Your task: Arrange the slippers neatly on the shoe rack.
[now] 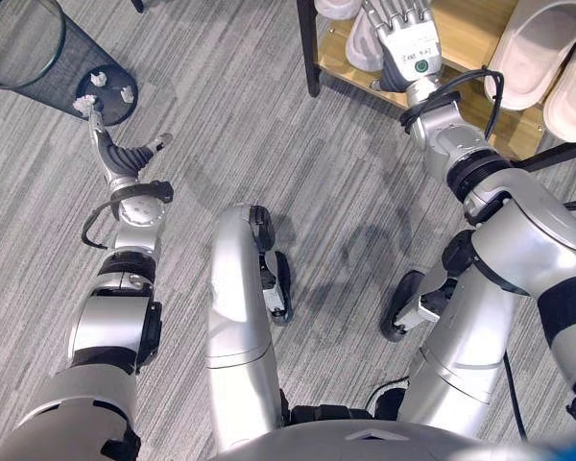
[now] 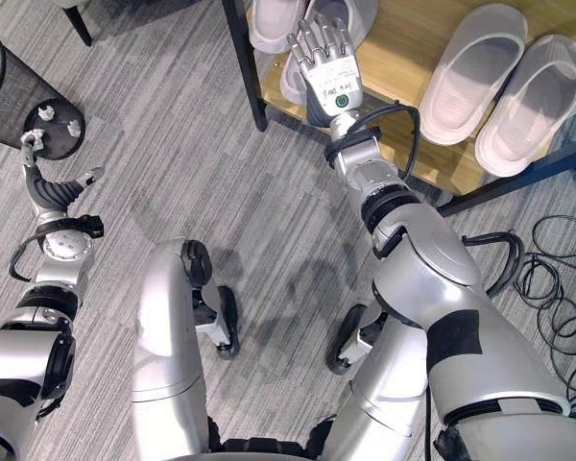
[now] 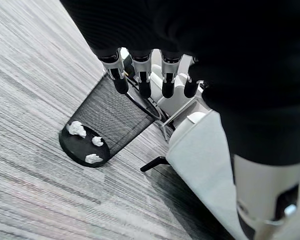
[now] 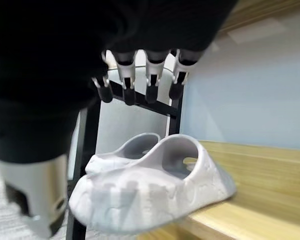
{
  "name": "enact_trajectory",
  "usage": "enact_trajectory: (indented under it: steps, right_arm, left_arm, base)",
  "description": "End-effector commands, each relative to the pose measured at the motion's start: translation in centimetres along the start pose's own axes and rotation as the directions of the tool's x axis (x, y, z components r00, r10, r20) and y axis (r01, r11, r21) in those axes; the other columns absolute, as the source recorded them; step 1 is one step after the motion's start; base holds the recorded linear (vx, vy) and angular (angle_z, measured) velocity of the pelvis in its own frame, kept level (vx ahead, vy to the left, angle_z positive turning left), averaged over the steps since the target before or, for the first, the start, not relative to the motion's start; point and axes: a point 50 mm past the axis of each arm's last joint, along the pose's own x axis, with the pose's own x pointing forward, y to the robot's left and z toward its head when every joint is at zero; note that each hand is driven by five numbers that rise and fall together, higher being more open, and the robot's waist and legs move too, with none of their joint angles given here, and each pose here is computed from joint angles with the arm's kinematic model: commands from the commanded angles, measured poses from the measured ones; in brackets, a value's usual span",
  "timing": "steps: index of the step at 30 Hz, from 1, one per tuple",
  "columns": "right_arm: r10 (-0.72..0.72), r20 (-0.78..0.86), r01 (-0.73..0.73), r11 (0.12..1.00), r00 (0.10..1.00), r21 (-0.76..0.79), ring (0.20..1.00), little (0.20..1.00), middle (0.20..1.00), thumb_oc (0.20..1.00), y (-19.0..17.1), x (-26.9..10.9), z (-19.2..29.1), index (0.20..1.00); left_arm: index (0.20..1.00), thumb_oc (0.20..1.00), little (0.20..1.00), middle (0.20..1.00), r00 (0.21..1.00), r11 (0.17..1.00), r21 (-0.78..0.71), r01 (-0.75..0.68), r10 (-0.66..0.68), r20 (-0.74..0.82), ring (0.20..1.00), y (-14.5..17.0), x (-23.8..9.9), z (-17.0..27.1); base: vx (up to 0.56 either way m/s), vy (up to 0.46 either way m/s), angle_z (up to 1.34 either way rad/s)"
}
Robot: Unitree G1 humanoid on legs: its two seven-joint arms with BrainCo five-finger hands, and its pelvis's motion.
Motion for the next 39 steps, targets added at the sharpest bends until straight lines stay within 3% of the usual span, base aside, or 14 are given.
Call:
enact_trajectory:
  steps: [1, 11, 28, 33, 39]
  right_arm:
    - [-0.131, -0.047, 0.129, 0.991, 0.99, -0.037, 1.0, 1.0, 1.0, 1.0, -4.2, 3.4, -1.2, 1.0]
    - [-0.091, -0.229, 0.071, 0.993, 0.969, -0.093, 1.0, 1.0, 1.0, 1.0, -3.9, 2.7, -4.8, 1.0]
    - [-0.179, -0.4, 0.045, 0.945, 0.899, -0.324, 1.0, 1.0, 1.0, 1.0, -7.1, 1.7, -12.2, 1.0]
    - [-0.215, -0.449, 0.073, 0.947, 0.868, -0.313, 1.0, 1.0, 1.0, 1.0, -8.2, 2.0, -13.0, 1.0]
    - [-0.124, -0.595, -0.006, 0.977, 0.794, -0.212, 1.0, 1.0, 1.0, 1.0, -8.0, 1.3, -14.6, 1.0]
  left_arm:
    - [1.0, 1.0, 1.0, 1.0, 0.989, 0.997, -0.054, -0.056, 0.063, 0.131, 1.0, 1.2, 1.5, 3.0]
    - [1.0, 1.0, 1.0, 1.0, 0.986, 0.999, -0.025, 0.034, -0.03, 0.161, 1.0, -0.8, 2.0, 4.7]
    - [1.0, 1.0, 1.0, 1.0, 0.991, 0.992, 0.046, 0.118, -0.12, 0.051, 1.0, -1.9, 0.3, 1.4]
    - [1.0, 1.0, 1.0, 1.0, 0.992, 0.991, 0.039, 0.127, -0.128, 0.017, 1.0, -2.0, -0.8, 0.0]
    - [1.0, 1.0, 1.0, 1.0, 0.987, 0.987, 0.04, 0.153, -0.15, -0.062, 1.0, -2.5, -1.8, -1.6]
  base:
    - [0.0, 0.031, 0.01]
    - [0.03, 0.053, 0.11]
    - [0.02, 0.012, 0.03]
    - [-0.01, 0.006, 0.04]
    - [0.02, -0.001, 0.06]
